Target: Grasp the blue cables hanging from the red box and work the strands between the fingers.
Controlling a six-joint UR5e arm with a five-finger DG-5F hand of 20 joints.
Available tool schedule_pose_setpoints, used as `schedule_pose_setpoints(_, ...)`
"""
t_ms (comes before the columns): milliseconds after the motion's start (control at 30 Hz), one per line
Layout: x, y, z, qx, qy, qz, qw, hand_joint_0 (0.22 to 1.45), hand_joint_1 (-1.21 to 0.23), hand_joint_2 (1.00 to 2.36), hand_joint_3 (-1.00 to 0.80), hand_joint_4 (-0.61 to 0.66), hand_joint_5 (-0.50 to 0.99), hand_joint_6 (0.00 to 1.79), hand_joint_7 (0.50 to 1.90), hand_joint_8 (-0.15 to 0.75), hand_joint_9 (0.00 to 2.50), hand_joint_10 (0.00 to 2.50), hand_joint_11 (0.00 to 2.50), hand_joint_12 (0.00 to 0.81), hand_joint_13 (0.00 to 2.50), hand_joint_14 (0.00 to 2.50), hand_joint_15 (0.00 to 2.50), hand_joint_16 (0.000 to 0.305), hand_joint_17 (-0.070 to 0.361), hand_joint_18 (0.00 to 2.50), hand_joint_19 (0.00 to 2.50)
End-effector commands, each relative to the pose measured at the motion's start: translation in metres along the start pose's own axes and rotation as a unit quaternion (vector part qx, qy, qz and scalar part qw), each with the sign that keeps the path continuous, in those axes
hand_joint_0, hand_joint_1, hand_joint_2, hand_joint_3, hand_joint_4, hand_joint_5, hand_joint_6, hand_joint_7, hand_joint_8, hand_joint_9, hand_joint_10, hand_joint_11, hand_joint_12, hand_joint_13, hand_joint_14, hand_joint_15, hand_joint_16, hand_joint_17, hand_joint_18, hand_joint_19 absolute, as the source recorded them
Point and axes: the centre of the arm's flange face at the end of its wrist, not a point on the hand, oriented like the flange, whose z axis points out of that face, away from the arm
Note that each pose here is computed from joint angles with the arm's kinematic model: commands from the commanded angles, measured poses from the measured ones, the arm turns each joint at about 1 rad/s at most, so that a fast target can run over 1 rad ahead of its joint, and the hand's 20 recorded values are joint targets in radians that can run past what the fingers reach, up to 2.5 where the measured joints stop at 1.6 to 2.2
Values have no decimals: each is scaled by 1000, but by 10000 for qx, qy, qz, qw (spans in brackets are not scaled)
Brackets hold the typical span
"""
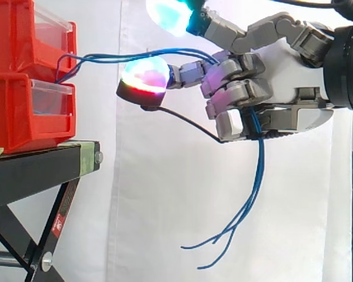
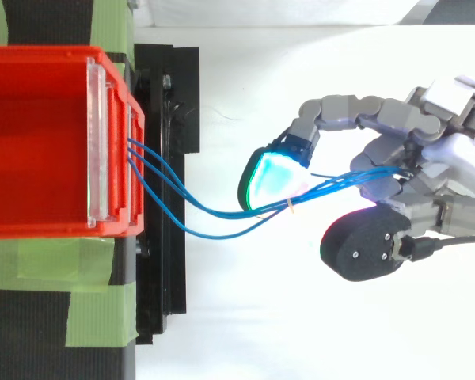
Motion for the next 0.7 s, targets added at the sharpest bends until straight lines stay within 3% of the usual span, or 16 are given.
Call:
schedule_pose_setpoints(0,1,0,-1,4,-10,-3,10000,878,-651,1003,-918,179,265,403,1219,545,1326,2500,2500,672,1690,2500,1934,201,151,1950,713)
schedule_pose_setpoints(300,1,1,-1,-3,-57,-6,10000,900,-672,1010,-784,155,272,448,1229,545,1326,2500,2500,672,1690,2500,1934,201,151,1950,713)
schedule_pose_setpoints(667,2,0,-3,10,-48,-25,10000,886,-699,1020,-475,120,246,549,1208,545,1326,2500,2500,672,1690,2500,1934,201,151,1950,713)
